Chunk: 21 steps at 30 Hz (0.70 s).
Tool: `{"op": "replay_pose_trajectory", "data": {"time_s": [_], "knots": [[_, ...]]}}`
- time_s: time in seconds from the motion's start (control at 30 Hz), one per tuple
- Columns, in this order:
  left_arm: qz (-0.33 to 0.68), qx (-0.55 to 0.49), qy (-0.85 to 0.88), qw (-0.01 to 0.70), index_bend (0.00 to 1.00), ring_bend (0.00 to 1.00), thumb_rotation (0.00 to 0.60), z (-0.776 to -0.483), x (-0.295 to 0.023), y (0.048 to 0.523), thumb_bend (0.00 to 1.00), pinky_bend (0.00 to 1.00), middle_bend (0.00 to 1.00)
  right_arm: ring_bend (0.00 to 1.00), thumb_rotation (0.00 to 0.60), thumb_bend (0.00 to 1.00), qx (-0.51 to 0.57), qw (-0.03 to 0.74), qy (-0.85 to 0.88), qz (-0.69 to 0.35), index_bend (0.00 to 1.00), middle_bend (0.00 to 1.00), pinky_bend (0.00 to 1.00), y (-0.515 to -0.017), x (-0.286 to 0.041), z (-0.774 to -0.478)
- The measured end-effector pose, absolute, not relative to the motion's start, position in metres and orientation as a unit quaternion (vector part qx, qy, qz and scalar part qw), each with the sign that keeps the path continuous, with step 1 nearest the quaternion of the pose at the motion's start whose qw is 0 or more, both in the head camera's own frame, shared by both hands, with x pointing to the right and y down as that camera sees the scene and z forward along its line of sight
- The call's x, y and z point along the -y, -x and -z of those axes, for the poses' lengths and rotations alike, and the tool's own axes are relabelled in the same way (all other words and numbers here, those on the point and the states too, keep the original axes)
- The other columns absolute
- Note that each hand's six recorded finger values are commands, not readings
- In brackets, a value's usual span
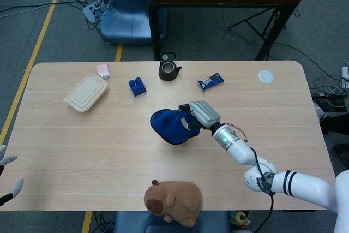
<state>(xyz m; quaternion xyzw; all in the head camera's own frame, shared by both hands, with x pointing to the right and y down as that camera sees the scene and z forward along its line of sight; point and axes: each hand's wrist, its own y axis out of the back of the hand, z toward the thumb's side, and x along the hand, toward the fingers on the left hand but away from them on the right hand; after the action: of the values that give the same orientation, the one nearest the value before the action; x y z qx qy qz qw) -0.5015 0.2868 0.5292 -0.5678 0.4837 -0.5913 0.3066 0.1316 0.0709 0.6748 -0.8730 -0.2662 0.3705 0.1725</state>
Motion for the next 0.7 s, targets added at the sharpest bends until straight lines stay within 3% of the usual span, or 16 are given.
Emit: {"op": "replay_pose_trajectory", "data": {"time_s": [0.37, 0.7], "knots": [[0.594, -0.482, 0.568, 0.305, 0.25, 0.06, 0.6, -0.53, -0.288, 0.501, 0.28, 0.06, 0.09, 0.57, 0.6, 0.7, 0.198, 0.19, 0.868, -0.413, 0.65, 0.63, 0.71, -0.122, -0.108, -0.722], [0.595, -0.483, 0.566, 0.303, 0.26, 0.06, 0.6, -0.529, -0.289, 0.503, 0.28, 0.06, 0.09, 0.57, 0.6, 0.69, 0.136, 0.269, 0.858, -0.416, 0.65, 0.63, 0.71, -0.105, -0.135, -0.747]]}}
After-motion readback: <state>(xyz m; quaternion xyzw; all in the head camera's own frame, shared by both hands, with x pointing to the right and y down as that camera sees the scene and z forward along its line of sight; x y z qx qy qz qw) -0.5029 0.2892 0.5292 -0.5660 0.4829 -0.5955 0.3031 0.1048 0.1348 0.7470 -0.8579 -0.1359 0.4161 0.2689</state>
